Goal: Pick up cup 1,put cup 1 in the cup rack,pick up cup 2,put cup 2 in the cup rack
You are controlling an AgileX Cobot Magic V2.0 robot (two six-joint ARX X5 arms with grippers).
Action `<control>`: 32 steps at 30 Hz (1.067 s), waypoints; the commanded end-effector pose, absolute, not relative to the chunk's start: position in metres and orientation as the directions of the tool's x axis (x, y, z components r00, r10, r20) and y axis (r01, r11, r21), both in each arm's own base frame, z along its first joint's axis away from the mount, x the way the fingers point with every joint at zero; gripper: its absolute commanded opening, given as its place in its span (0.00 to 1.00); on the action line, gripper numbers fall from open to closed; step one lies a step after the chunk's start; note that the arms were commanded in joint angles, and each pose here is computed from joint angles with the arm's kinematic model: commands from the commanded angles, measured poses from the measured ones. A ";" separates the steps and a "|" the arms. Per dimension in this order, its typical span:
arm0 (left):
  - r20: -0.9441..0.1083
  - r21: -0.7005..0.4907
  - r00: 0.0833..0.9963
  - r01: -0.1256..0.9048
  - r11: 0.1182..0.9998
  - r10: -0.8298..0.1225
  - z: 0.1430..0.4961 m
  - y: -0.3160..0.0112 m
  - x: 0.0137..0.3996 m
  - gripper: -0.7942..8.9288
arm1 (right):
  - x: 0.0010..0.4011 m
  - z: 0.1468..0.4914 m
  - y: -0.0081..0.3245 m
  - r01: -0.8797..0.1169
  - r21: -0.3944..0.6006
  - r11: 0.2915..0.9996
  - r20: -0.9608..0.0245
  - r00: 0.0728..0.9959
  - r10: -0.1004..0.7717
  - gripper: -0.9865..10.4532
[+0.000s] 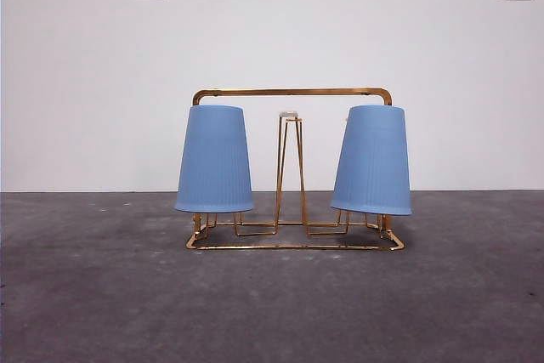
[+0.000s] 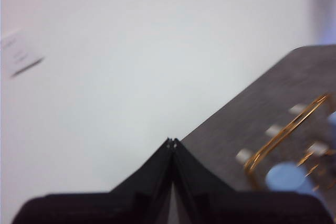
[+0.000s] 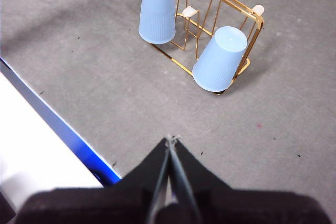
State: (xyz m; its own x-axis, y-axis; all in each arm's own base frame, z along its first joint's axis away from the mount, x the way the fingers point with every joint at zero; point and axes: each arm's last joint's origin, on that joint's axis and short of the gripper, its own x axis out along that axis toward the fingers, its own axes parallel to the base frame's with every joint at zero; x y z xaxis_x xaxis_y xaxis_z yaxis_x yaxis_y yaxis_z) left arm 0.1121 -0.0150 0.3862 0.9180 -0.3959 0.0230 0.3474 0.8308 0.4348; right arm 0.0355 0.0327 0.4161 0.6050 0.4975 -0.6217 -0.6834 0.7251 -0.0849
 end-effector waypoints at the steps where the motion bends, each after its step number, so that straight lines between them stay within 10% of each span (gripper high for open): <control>1: -0.005 0.389 0.952 0.283 0.877 -0.306 0.342 -0.011 0.111 0.08 | 0.035 0.414 0.032 -0.679 -0.080 0.730 -0.641 0.596 0.484 0.09; 16: -0.134 0.171 0.991 0.051 0.984 -0.028 0.186 -0.001 0.094 0.08 | 0.035 0.414 0.032 -0.678 -0.082 0.731 -0.641 0.597 0.482 0.09; 32: -0.175 0.079 0.984 0.044 0.996 -0.030 0.151 -0.001 0.095 0.08 | 0.035 0.414 0.032 -0.677 -0.082 0.731 -0.641 0.598 0.482 0.09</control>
State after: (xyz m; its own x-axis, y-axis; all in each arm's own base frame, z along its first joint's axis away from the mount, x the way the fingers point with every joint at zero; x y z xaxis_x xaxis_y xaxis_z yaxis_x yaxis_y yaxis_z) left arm 0.0950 -0.0011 0.1526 0.9837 -0.0320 -0.1769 0.0487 0.9947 0.0911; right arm 0.0356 0.0326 0.4161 0.6060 0.4964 -0.6216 -0.6825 0.7258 -0.0858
